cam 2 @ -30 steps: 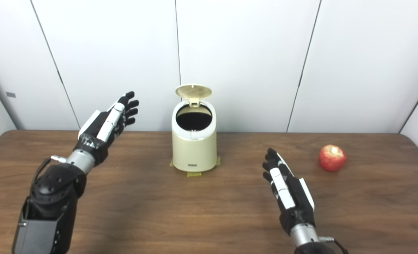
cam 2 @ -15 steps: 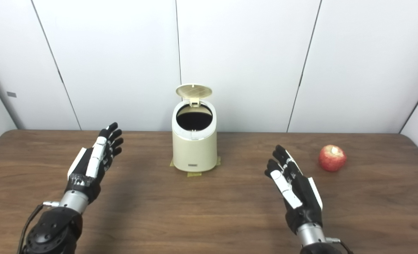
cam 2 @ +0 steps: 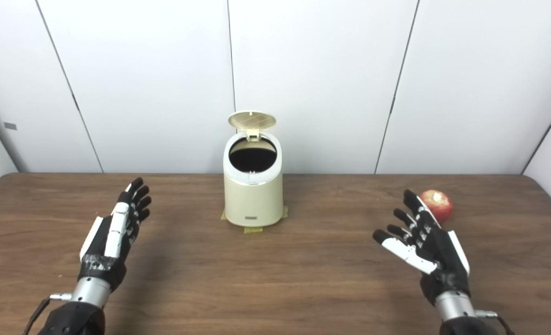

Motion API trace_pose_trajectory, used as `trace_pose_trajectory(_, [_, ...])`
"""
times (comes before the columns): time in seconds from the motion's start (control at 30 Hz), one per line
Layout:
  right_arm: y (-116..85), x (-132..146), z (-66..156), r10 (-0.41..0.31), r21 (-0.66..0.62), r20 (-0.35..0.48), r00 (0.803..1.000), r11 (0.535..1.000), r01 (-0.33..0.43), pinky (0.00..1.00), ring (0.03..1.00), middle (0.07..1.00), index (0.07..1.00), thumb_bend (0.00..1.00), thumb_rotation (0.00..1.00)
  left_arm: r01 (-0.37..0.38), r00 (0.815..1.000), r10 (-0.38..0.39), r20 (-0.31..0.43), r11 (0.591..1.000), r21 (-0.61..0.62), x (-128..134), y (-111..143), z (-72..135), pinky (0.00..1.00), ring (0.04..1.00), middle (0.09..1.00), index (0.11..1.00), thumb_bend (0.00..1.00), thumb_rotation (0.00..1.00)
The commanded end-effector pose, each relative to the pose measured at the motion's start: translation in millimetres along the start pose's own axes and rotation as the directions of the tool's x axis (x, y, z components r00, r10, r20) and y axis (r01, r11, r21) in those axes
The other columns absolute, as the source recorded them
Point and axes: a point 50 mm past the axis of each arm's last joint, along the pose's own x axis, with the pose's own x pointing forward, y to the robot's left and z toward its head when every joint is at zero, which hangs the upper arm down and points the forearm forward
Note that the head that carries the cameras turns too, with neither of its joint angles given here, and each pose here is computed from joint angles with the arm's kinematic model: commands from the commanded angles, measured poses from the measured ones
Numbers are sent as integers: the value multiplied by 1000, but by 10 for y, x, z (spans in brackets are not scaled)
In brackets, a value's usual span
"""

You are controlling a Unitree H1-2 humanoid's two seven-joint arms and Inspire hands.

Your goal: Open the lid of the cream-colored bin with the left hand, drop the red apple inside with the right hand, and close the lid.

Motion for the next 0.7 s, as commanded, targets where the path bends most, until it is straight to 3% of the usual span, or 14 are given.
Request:
trace_pose_trajectory(0.0, [-91, 21, 341, -6, -63, 140, 990, 998, 15, 685, 855, 909, 868, 803, 205, 1, 997, -1, 74, 1000, -3, 52, -5, 105, 978, 975, 988, 1000, 540, 1000])
trace_pose_trajectory(0.1, [-231, -12, 457, -51, -137, 149, 988, 988, 72, 672, 841, 894, 852, 828, 217, 1, 998, -1, 60, 1000, -13, 35, 5, 34, 996, 982, 994, 1000, 532, 1000])
trace_pose_trajectory(0.13, [-271, -20, 481, -72, -162, 147, 987, 982, 96, 723, 820, 865, 843, 845, 248, 1, 998, 0, 56, 1000, -17, 29, 7, 17, 999, 981, 994, 1000, 544, 1000])
trace_pose_trajectory(0.23, [-386, -45, 561, -107, -209, 157, 982, 968, 139, 752, 792, 842, 838, 850, 263, -2, 999, 3, 49, 1000, -30, 29, 7, -15, 1000, 980, 990, 1000, 568, 1000])
trace_pose_trajectory(0.33, [-510, -52, 634, -113, -291, 181, 977, 943, 163, 719, 790, 840, 830, 770, 240, 4, 999, -3, 49, 1000, -19, 29, 20, -31, 1000, 982, 994, 1000, 574, 1000])
trace_pose_trajectory(0.67, [-848, 90, 662, -201, -431, 163, 966, 866, 253, 754, 796, 831, 816, 786, 232, 41, 999, -40, 28, 999, -18, -37, 38, -53, 1000, 994, 994, 1000, 507, 1000])
